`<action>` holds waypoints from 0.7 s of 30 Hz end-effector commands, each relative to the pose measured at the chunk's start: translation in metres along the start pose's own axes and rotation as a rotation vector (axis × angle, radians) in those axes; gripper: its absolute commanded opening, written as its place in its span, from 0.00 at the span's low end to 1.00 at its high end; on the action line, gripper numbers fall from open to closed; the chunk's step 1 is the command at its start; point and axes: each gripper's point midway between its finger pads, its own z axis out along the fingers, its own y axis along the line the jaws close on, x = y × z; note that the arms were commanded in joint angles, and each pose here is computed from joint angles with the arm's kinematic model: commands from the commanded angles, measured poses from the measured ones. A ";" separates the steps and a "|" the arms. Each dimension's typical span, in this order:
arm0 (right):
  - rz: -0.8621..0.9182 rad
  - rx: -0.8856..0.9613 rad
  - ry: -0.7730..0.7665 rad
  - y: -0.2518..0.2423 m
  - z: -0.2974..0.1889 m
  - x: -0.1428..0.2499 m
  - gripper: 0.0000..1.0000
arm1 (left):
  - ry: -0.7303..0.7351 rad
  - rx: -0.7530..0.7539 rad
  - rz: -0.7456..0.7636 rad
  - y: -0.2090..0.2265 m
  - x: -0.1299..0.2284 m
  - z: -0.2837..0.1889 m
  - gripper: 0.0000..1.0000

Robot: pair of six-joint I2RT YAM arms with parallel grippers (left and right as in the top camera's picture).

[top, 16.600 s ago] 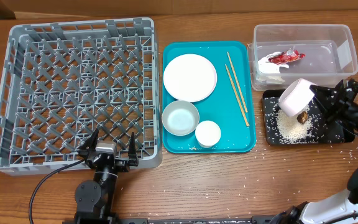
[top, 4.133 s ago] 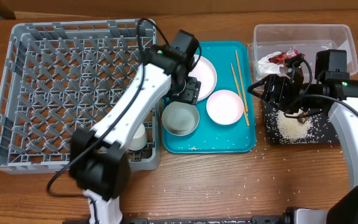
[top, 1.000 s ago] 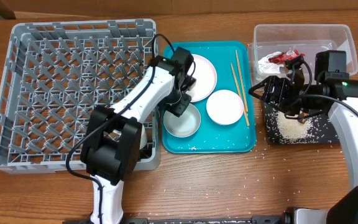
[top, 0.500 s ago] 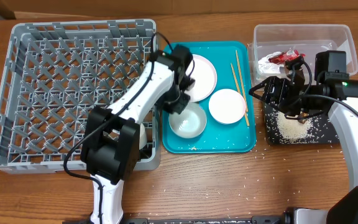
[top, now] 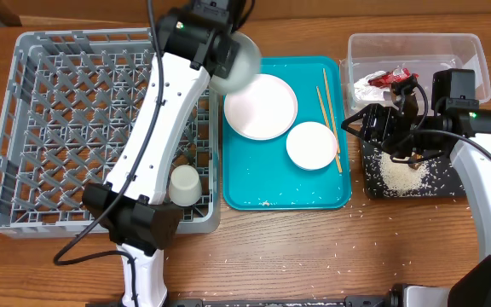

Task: Sort waste into correct bins and load items into the dishwasher
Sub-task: 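Lift the small white bowl with the left gripper toward the rack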

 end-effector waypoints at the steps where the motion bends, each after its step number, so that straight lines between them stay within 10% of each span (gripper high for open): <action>1: -0.015 0.010 -0.003 -0.001 0.001 -0.002 0.85 | -0.005 -0.333 -0.096 0.058 0.000 0.002 0.04; 21: -0.011 0.092 -0.015 -0.015 0.001 -0.004 0.86 | 0.003 -0.897 -0.189 0.077 0.012 0.101 0.04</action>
